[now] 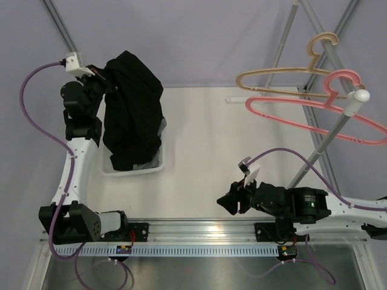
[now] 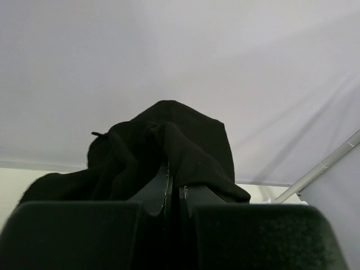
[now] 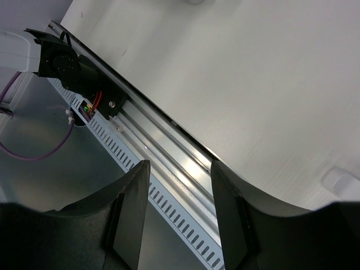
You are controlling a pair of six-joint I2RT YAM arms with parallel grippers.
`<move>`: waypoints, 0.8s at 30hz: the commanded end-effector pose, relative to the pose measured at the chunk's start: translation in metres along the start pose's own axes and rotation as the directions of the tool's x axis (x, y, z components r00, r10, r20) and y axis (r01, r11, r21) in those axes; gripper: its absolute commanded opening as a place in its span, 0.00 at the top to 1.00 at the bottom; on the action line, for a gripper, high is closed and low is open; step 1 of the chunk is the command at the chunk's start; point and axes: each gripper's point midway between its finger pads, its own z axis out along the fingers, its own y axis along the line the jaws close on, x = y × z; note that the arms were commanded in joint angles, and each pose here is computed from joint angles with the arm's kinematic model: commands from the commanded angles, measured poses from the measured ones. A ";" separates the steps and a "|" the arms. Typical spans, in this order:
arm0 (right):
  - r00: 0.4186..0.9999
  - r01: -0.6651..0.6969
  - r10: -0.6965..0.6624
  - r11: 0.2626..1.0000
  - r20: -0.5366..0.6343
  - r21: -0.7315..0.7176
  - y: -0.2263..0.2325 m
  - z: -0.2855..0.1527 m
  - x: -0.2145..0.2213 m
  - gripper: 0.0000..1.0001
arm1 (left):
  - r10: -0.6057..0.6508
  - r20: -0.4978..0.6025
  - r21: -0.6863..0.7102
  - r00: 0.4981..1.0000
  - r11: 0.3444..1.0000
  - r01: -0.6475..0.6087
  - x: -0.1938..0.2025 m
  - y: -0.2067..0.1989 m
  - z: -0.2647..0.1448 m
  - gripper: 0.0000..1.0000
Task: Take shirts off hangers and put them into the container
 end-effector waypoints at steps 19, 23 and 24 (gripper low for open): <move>0.997 -0.065 0.069 0.994 0.045 -0.084 0.006 -0.018 -0.009 0.45 | -0.199 -0.035 -0.361 0.979 0.917 0.173 0.127 0.081 -0.106 1.00; 0.997 -0.064 0.068 0.995 0.047 -0.079 0.005 -0.020 -0.010 0.44 | -0.201 -0.041 -0.558 0.979 0.817 0.144 0.126 0.110 -0.137 1.00; 0.997 -0.062 0.066 0.995 0.048 -0.078 0.005 -0.020 -0.011 0.44 | -0.189 -0.024 -0.603 0.982 0.786 0.137 0.115 0.115 -0.140 1.00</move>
